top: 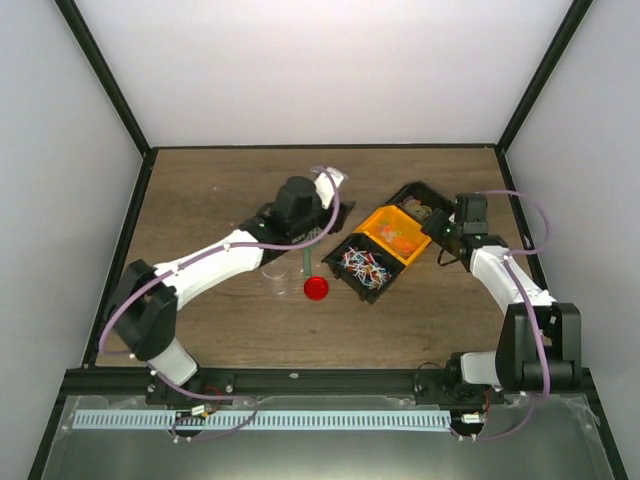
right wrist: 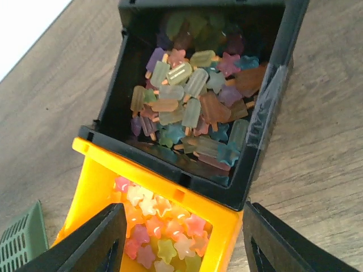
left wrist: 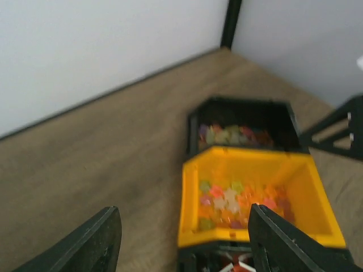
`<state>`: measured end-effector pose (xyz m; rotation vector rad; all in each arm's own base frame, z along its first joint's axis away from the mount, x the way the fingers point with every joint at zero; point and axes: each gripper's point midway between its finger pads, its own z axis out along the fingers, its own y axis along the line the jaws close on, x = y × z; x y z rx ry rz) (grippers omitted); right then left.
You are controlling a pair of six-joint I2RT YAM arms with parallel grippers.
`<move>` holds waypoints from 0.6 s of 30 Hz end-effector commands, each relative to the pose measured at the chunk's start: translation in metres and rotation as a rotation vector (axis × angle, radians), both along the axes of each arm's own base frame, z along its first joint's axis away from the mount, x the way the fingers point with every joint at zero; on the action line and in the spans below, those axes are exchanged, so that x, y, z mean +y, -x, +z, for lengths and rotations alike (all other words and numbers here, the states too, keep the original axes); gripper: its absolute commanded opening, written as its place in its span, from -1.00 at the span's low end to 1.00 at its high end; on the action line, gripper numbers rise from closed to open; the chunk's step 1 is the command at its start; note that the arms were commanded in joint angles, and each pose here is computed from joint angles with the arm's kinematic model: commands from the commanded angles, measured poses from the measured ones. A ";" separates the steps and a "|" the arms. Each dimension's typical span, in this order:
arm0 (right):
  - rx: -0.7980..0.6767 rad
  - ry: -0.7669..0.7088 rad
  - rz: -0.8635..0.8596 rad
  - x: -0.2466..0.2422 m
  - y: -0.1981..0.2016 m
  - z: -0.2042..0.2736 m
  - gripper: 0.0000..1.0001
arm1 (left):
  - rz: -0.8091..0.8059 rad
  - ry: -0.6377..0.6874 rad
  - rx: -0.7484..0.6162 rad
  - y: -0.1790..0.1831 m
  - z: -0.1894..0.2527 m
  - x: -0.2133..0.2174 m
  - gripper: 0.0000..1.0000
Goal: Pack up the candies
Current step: Adjust the storage box at the center of the board.
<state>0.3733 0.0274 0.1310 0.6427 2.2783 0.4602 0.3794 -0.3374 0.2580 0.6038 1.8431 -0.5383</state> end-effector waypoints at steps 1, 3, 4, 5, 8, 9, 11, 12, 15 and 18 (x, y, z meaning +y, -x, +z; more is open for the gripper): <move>0.064 -0.003 0.017 0.007 0.006 -0.018 0.16 | -0.028 -0.067 0.048 0.002 -0.022 -0.019 0.26; 0.081 -0.002 0.031 0.011 0.005 -0.026 0.18 | -0.030 -0.083 0.073 -0.001 -0.032 -0.025 0.32; 0.088 -0.004 0.039 0.013 0.004 -0.029 0.18 | -0.032 -0.090 0.085 -0.002 -0.038 -0.028 0.35; 0.098 -0.006 0.046 0.015 0.004 -0.034 0.18 | -0.032 -0.095 0.094 -0.003 -0.042 -0.029 0.39; 0.124 -0.007 0.058 0.019 0.003 -0.045 0.10 | -0.022 -0.115 0.117 -0.006 -0.057 -0.029 0.45; 0.132 -0.005 0.065 0.020 0.003 -0.049 0.04 | -0.021 -0.120 0.122 -0.007 -0.062 -0.030 0.45; 0.142 0.003 0.074 0.022 0.002 -0.053 -0.11 | -0.019 -0.130 0.132 -0.007 -0.069 -0.030 0.46; 0.151 0.006 0.076 0.022 0.001 -0.056 -0.18 | -0.018 -0.134 0.136 -0.008 -0.073 -0.030 0.47; 0.150 0.034 0.095 0.024 -0.004 -0.057 -0.36 | -0.015 -0.139 0.145 -0.009 -0.078 -0.031 0.69; 0.149 0.112 0.130 0.022 -0.012 -0.056 -0.60 | -0.019 -0.140 0.150 -0.009 -0.080 -0.031 1.00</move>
